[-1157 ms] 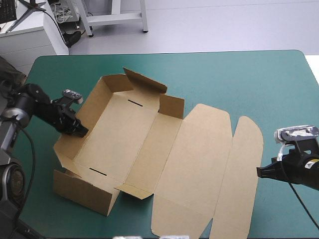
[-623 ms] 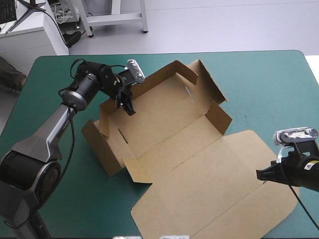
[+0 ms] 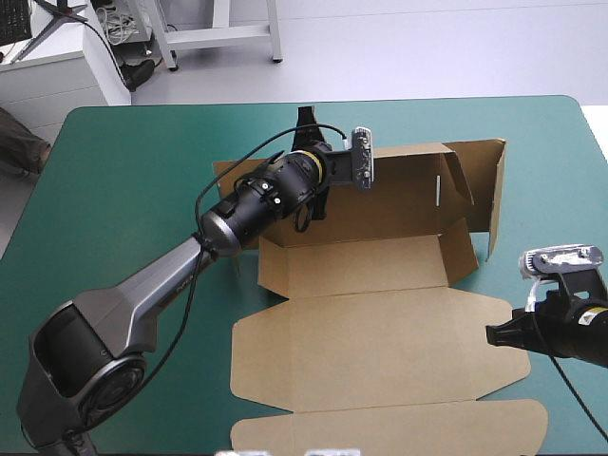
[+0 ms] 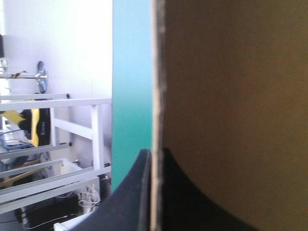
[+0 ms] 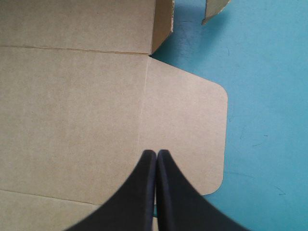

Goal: Fold the box

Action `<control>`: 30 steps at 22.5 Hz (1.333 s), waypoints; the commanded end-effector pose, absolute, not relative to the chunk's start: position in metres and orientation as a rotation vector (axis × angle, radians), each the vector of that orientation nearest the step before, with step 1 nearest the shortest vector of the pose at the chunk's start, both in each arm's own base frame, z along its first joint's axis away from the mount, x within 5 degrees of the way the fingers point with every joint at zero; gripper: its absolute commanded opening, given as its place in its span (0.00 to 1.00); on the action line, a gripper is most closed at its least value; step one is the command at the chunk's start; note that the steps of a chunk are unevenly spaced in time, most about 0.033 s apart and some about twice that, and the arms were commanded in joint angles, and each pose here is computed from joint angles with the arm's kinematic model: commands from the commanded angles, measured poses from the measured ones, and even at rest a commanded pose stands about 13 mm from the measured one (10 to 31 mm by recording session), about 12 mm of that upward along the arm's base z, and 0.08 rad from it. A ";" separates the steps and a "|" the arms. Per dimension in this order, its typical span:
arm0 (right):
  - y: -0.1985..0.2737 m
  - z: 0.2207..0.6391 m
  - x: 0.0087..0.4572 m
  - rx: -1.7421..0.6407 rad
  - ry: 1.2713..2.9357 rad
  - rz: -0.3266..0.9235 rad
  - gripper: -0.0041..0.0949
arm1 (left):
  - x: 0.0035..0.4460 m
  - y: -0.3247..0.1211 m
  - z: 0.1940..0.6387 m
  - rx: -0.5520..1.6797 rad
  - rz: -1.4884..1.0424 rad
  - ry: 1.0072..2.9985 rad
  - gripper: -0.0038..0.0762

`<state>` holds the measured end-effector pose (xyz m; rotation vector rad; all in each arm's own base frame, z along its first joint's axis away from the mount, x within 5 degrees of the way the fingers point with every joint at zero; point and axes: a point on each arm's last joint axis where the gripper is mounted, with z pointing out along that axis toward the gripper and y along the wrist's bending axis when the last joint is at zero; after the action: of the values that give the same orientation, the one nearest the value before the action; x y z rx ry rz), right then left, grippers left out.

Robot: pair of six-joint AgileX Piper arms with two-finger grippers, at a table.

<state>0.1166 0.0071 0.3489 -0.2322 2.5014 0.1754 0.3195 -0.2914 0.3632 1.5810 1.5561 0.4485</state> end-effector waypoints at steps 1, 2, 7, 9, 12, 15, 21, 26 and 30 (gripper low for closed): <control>0.008 0.358 0.119 -0.226 2.442 0.181 0.02 | 0.304 -0.293 0.408 1.452 0.504 1.394 0.04; 0.008 0.358 0.119 -0.226 2.442 0.181 0.02 | 0.301 -0.296 0.408 1.461 0.513 1.380 0.04; 0.008 0.358 0.119 -0.225 2.438 0.179 0.02 | 0.288 -0.309 0.408 1.474 0.484 1.361 0.04; 0.008 0.358 0.119 -0.225 2.438 0.179 0.02 | 0.285 -0.316 0.405 1.480 0.490 1.347 0.04; 0.008 0.359 0.120 -0.223 2.432 0.177 0.02 | 0.285 -0.326 0.397 1.447 0.537 1.341 0.04; 0.008 0.359 0.120 -0.223 2.432 0.177 0.02 | 0.282 -0.344 0.385 1.410 0.582 1.320 0.04; 0.008 0.359 0.119 -0.223 2.430 0.176 0.02 | 0.272 -0.366 0.370 1.392 0.593 1.283 0.04; 0.008 0.363 0.119 -0.225 2.420 0.168 0.02 | 0.265 -0.372 0.349 1.409 0.673 1.216 0.04; 0.007 0.381 0.116 -0.237 2.374 0.143 0.02 | 0.260 -0.373 0.333 1.419 0.702 1.203 0.04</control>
<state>0.1163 0.0071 0.3587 -0.2358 2.4705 0.1649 0.2719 -0.3781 0.3046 1.4987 1.2704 0.7155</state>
